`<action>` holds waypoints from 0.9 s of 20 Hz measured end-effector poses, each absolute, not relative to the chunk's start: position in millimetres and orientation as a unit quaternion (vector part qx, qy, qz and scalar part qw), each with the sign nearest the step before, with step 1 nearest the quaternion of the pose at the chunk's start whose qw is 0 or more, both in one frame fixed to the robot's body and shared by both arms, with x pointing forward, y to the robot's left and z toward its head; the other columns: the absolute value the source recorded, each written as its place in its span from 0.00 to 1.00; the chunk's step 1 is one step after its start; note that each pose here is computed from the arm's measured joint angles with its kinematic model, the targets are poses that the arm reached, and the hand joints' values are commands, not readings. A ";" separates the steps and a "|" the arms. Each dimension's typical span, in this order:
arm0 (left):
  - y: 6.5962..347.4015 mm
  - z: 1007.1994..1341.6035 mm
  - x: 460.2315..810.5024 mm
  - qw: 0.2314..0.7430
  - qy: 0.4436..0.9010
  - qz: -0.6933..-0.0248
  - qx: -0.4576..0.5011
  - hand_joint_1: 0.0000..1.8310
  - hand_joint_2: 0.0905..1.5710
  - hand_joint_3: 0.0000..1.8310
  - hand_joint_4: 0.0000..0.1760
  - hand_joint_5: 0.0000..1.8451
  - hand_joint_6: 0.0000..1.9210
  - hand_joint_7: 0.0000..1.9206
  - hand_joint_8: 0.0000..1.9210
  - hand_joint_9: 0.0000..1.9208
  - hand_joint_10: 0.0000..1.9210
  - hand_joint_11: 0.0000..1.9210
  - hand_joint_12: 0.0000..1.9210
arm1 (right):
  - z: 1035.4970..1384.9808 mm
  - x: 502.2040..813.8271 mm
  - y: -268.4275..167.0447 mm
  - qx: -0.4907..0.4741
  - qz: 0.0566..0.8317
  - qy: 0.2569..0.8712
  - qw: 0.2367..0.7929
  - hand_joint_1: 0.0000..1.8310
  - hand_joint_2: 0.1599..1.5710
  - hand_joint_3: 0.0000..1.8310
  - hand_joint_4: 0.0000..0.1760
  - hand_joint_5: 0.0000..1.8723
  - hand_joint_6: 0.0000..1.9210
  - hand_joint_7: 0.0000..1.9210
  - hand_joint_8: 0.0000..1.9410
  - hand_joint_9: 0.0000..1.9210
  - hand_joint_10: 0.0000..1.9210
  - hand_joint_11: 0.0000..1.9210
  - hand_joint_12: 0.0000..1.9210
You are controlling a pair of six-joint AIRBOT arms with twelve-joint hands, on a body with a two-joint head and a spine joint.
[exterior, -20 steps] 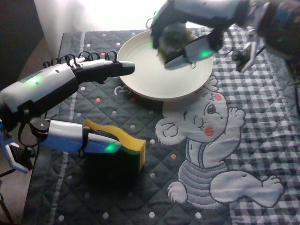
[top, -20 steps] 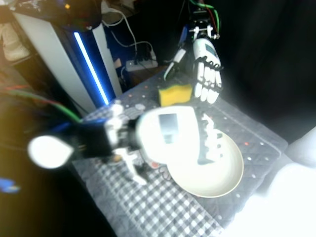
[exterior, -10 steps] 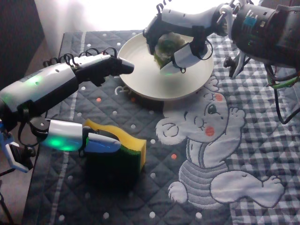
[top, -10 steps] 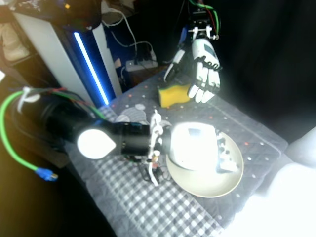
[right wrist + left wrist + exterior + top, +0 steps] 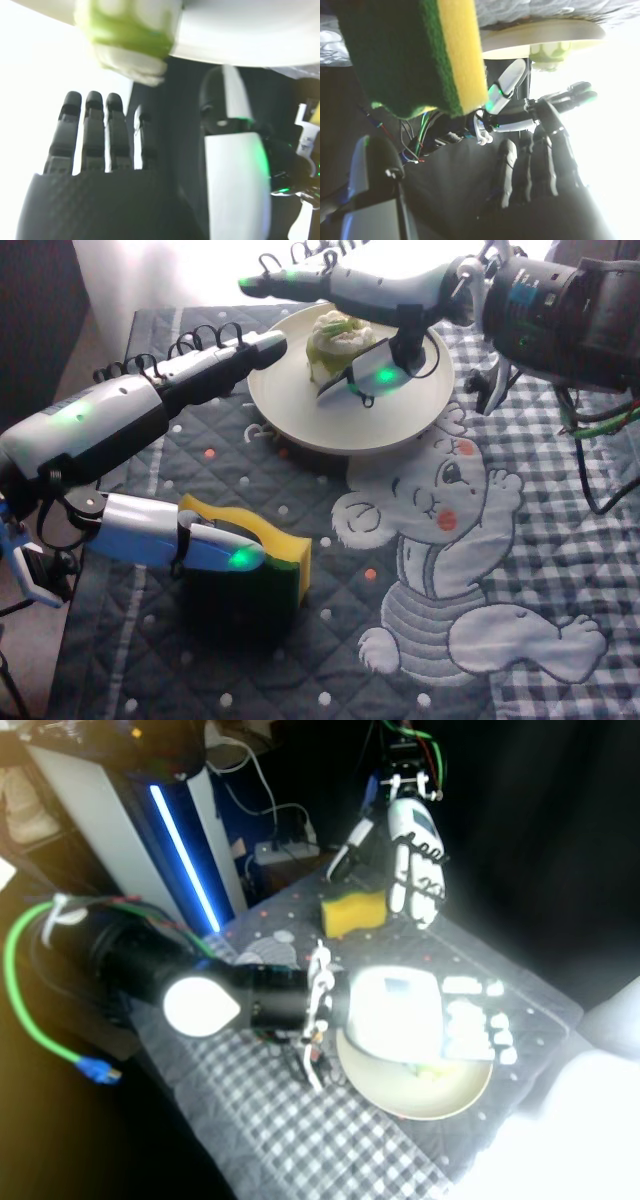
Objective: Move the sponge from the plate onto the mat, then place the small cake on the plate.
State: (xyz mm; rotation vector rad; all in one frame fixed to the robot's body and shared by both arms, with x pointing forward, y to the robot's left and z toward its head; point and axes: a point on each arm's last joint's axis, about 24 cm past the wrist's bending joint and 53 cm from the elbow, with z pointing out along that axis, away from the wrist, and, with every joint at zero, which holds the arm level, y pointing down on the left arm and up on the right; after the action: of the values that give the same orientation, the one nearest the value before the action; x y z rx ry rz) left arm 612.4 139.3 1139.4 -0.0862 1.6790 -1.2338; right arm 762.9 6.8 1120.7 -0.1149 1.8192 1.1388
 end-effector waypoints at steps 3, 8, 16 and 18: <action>142.7 1139.2 609.3 0.503 0.695 -0.513 -0.042 0.40 0.48 0.00 0.86 0.00 0.00 0.00 0.00 0.00 0.00 0.00 0.12 | 1146.5 763.2 -21.2 -0.029 0.492 0.723 0.484 0.40 0.54 0.00 0.88 0.00 0.00 0.06 0.00 0.04 0.00 0.00 0.15; 173.6 1162.4 608.2 0.539 0.678 -0.498 -0.055 0.44 0.48 0.00 0.78 0.00 0.00 0.00 0.00 0.00 0.00 0.00 0.02 | 1209.2 752.1 -116.8 -0.006 0.504 0.683 0.528 0.38 0.54 0.00 0.99 0.00 0.00 0.04 0.00 0.00 0.00 0.00 0.00; 249.0 1186.6 587.6 0.613 0.616 -0.474 -0.141 0.31 0.55 0.00 0.48 0.00 0.00 0.00 0.00 0.00 0.00 0.01 0.20 | 1235.7 669.9 -182.0 0.035 0.576 0.609 0.544 0.43 0.56 0.00 0.99 0.04 0.00 0.09 0.00 0.05 0.01 0.00 0.00; 252.6 1201.0 580.9 0.632 0.573 -0.498 -0.155 0.28 0.57 0.00 0.51 0.00 0.00 0.00 0.00 0.00 0.00 0.00 0.29 | 1225.4 651.9 -199.4 0.070 0.591 0.588 0.548 0.43 0.55 0.00 1.00 0.04 0.00 0.09 0.00 0.06 0.01 0.00 0.00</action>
State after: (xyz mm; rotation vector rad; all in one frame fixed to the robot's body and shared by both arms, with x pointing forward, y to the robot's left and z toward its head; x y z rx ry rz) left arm 580.9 252.6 1201.0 -0.3545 1.3099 -1.1398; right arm 651.9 -199.4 1225.4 0.1659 1.3939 1.4000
